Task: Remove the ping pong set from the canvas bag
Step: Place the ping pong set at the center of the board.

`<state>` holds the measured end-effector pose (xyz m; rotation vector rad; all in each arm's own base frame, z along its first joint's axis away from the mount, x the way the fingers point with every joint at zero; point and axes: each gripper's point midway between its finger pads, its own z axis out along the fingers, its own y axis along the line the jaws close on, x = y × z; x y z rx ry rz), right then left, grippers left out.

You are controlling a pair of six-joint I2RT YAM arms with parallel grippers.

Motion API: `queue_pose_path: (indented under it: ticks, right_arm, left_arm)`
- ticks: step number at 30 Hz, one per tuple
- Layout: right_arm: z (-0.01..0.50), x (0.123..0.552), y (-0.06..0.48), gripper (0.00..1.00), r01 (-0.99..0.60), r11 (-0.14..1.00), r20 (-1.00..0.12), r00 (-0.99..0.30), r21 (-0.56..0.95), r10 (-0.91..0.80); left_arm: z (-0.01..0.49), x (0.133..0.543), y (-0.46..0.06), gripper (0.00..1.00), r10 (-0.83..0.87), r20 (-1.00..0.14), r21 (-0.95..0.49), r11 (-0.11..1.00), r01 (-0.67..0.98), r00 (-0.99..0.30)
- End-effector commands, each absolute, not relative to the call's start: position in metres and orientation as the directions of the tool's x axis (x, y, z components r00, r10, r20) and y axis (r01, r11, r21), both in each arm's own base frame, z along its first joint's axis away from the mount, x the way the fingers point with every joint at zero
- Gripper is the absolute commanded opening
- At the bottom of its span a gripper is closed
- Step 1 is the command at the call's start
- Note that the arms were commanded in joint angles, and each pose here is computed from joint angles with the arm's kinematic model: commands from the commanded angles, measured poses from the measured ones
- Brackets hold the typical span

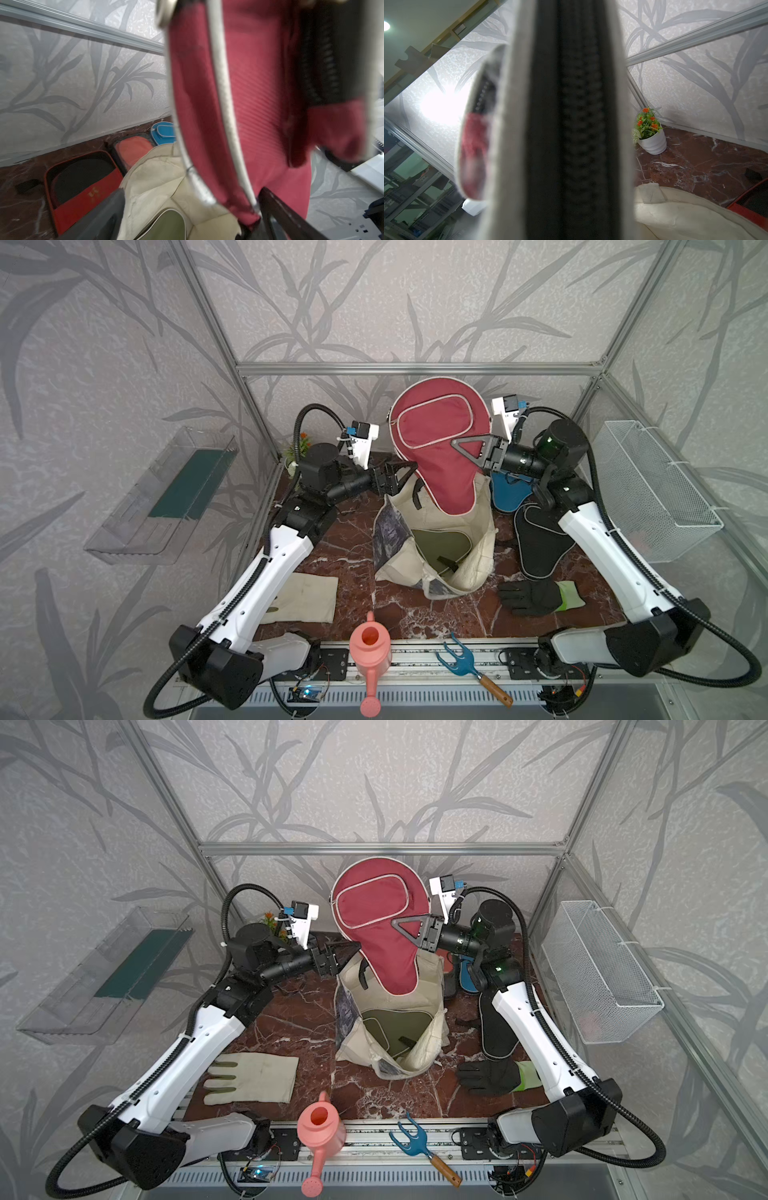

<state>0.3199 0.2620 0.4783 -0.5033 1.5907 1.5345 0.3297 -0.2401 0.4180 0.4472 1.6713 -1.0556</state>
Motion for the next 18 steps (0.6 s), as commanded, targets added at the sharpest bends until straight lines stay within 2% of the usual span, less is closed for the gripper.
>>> queue_pose_path:
  ticks: [1, 11, 14, 17, 18]
  right_arm:
    - [0.51, 0.306, 0.271, 0.0, -0.849, 0.081, -0.82, -0.473, 0.522, 0.324]
    - [0.503, 0.31, 0.287, 0.0, -0.838, -0.004, -0.781, -0.511, 0.546, 0.36]
    - [0.504, 0.31, 0.288, 0.0, -0.838, -0.02, -0.773, -0.513, 0.546, 0.373]
    - [0.498, 0.311, 0.293, 0.0, -0.831, -0.017, -0.772, -0.524, 0.556, 0.359]
    - [0.494, 0.312, 0.294, 0.0, -0.827, -0.009, -0.772, -0.529, 0.563, 0.353]
  left_arm:
    - [0.462, 0.314, -0.246, 0.99, -0.298, -0.925, -0.357, 0.47, 0.808, -0.235]
    - [0.468, 0.311, -0.25, 0.97, -0.372, -0.906, -0.352, 0.401, 0.846, -0.201]
    - [0.468, 0.317, -0.25, 0.73, -0.398, -0.894, -0.372, 0.405, 0.835, -0.205]
    - [0.471, 0.324, -0.243, 0.21, -0.441, -0.878, -0.388, 0.432, 0.814, -0.185]
    - [0.475, 0.324, -0.24, 0.1, -0.455, -0.875, -0.384, 0.44, 0.811, -0.168]
